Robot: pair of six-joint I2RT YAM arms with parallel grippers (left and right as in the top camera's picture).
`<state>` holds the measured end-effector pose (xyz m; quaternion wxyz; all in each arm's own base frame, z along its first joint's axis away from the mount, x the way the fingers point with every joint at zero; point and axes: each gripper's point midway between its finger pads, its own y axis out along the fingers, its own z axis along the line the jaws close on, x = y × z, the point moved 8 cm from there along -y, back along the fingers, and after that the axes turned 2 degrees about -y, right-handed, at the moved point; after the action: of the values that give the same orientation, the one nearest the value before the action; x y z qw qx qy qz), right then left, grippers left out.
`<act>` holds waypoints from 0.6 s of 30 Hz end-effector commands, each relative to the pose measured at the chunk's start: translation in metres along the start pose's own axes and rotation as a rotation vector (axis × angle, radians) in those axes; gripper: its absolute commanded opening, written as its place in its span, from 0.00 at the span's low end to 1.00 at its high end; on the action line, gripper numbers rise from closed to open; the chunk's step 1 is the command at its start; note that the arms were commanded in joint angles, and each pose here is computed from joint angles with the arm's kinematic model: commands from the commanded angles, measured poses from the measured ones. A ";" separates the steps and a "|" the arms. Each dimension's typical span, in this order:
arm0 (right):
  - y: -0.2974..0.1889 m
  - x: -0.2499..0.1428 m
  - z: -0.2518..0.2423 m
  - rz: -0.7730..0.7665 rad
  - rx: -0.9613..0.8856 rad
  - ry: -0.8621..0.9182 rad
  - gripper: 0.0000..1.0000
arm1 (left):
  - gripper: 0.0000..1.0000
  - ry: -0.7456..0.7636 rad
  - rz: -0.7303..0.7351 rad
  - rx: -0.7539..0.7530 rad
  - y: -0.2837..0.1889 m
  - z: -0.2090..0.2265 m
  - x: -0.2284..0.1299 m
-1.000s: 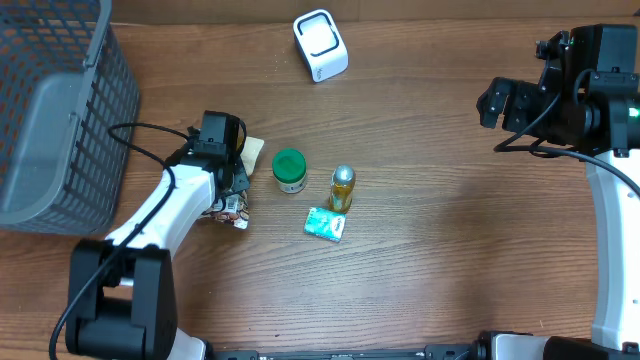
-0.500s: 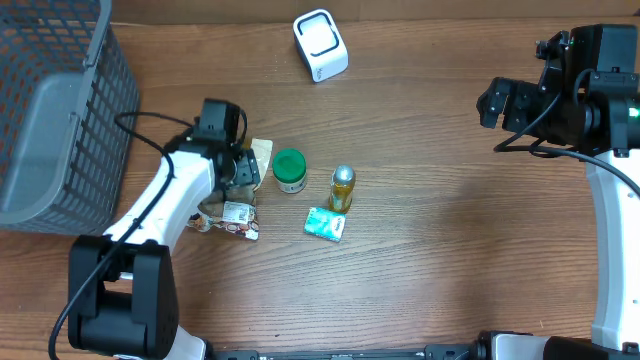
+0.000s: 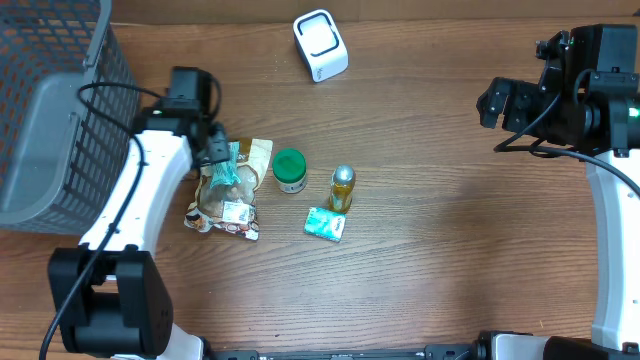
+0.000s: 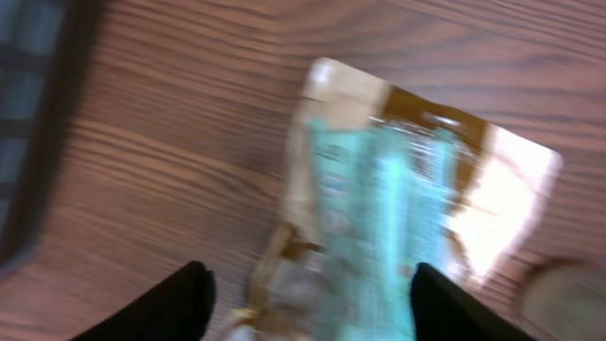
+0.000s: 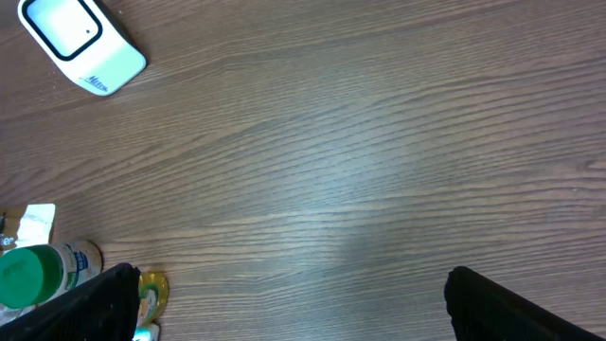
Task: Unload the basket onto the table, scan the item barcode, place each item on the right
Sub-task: 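Carry the snack packet out and set it left of the jar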
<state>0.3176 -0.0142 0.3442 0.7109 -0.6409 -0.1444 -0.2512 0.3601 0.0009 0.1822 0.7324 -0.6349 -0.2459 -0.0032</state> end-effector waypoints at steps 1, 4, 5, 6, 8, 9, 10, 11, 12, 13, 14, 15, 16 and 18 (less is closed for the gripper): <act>-0.010 0.004 0.000 -0.037 -0.007 0.002 1.00 | 0.60 -0.026 -0.016 0.045 0.001 0.020 0.010; -0.010 0.004 0.000 -0.038 -0.007 0.001 1.00 | 0.60 0.013 0.007 0.045 0.008 0.026 0.010; -0.010 0.004 0.000 -0.037 -0.007 0.002 1.00 | 0.60 0.037 0.017 0.048 0.012 0.026 0.009; -0.010 0.004 0.000 -0.037 -0.007 0.002 1.00 | 0.61 0.054 0.027 0.050 0.016 0.025 0.008; -0.010 0.004 0.000 -0.037 -0.007 0.002 1.00 | 0.62 0.086 0.056 0.057 0.025 0.024 0.005; -0.010 0.004 0.000 -0.037 -0.007 0.002 1.00 | 0.62 0.096 0.074 0.061 0.030 0.023 0.003; -0.010 0.004 0.000 -0.037 -0.007 0.002 1.00 | 0.62 0.101 0.090 0.064 0.036 0.022 0.001; -0.010 0.004 0.000 -0.037 -0.007 0.002 1.00 | 0.63 0.105 0.113 0.061 0.043 0.021 -0.002; -0.010 0.004 0.000 -0.037 -0.007 0.002 1.00 | 0.63 0.108 0.130 0.061 0.049 0.020 -0.004; -0.010 0.004 0.000 -0.037 -0.007 0.002 1.00 | 0.63 0.111 0.147 0.061 0.054 0.019 -0.005; -0.010 0.004 0.000 -0.037 -0.007 0.002 1.00 | 0.63 0.115 0.165 0.056 0.060 0.017 -0.008; -0.010 0.004 0.000 -0.037 -0.007 0.002 1.00 | 0.63 0.124 0.186 0.035 0.066 0.013 -0.011; -0.010 0.004 0.000 -0.037 -0.007 0.002 1.00 | 0.64 0.140 0.204 0.003 0.069 0.009 -0.013; -0.010 0.004 0.000 -0.037 -0.007 0.002 1.00 | 0.64 0.171 0.240 -0.067 0.075 -0.002 -0.019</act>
<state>0.3175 -0.0142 0.3441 0.7109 -0.6410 -0.1440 -0.2511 0.3669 0.0244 0.1183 0.7536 -0.6400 -0.1457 0.0355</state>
